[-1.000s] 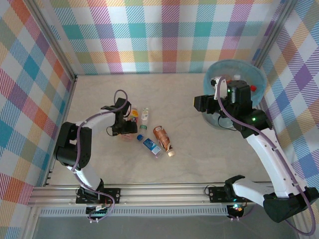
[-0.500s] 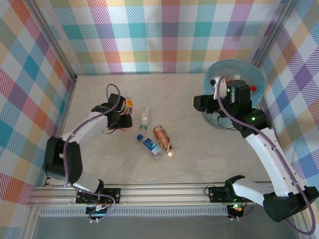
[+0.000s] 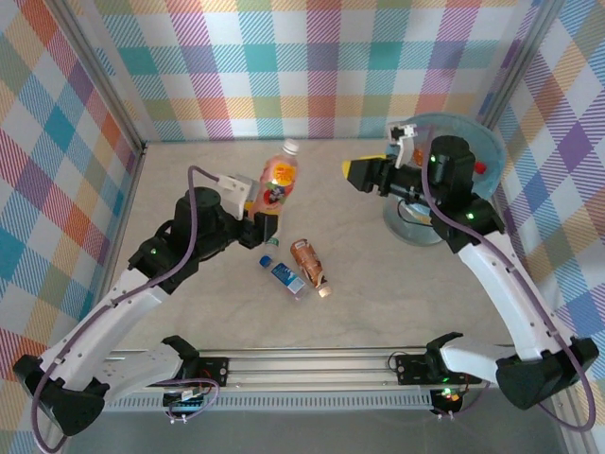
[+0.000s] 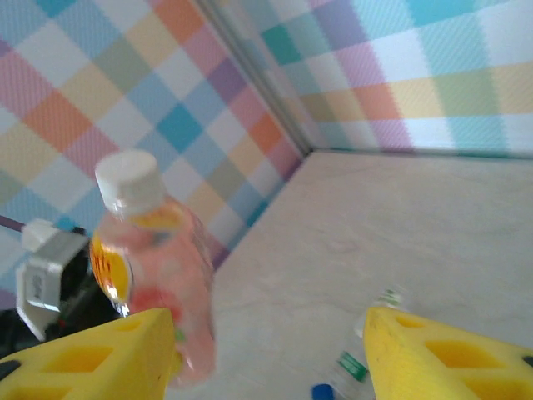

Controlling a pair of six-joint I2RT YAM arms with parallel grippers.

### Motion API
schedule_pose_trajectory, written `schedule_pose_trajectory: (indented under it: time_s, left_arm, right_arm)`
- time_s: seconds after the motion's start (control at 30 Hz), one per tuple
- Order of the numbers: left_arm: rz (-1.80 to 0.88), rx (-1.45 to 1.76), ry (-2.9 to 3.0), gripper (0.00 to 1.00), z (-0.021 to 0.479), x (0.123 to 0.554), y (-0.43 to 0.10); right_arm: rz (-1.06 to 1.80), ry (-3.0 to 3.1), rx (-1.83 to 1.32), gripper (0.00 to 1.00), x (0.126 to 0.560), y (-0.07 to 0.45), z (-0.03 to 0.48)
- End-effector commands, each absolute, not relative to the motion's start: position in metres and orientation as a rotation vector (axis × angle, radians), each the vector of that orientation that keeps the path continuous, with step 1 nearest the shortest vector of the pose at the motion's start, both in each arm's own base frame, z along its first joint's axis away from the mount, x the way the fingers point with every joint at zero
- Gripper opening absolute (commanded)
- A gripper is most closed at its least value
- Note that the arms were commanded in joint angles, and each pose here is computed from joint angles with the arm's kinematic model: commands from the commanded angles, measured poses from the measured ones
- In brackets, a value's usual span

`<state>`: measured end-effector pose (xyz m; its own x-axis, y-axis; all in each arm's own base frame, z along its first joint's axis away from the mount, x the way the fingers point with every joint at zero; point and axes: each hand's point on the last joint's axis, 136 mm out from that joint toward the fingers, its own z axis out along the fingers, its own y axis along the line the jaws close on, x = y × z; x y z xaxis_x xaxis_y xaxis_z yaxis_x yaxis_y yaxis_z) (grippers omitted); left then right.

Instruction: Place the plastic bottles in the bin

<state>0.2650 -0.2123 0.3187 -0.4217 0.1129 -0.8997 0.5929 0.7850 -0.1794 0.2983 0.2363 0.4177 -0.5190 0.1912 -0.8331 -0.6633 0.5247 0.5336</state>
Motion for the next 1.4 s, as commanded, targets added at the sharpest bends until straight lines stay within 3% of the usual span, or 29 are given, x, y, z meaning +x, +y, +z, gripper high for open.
schedule_pose_trajectory:
  time_s: [0.0,0.17,0.37,1.13,1.37]
  left_arm:
    - [-0.697,0.665,1.839,0.57,0.35,0.246,-0.237]
    - [-0.724,0.786,1.826,0.57,0.347,0.231,-0.259]
    - [-0.734,0.827,1.824,0.57,0.345,0.227,-0.269]
    - [-0.737,0.816,1.841,0.57,0.331,0.231,-0.273]
    - [-0.75,0.836,1.865,0.57,0.324,0.228,-0.276]
  right_arm:
    - [1.273,1.643,-0.521,0.64,0.279,0.263,0.469]
    - [1.313,1.627,-0.594,0.66,0.273,0.284,0.474]
    - [1.33,1.647,-0.642,0.63,0.268,0.292,0.469]
    - [1.268,1.616,-0.64,0.73,0.252,0.277,0.461]
    - [1.298,1.634,-0.637,0.72,0.259,0.285,0.458]
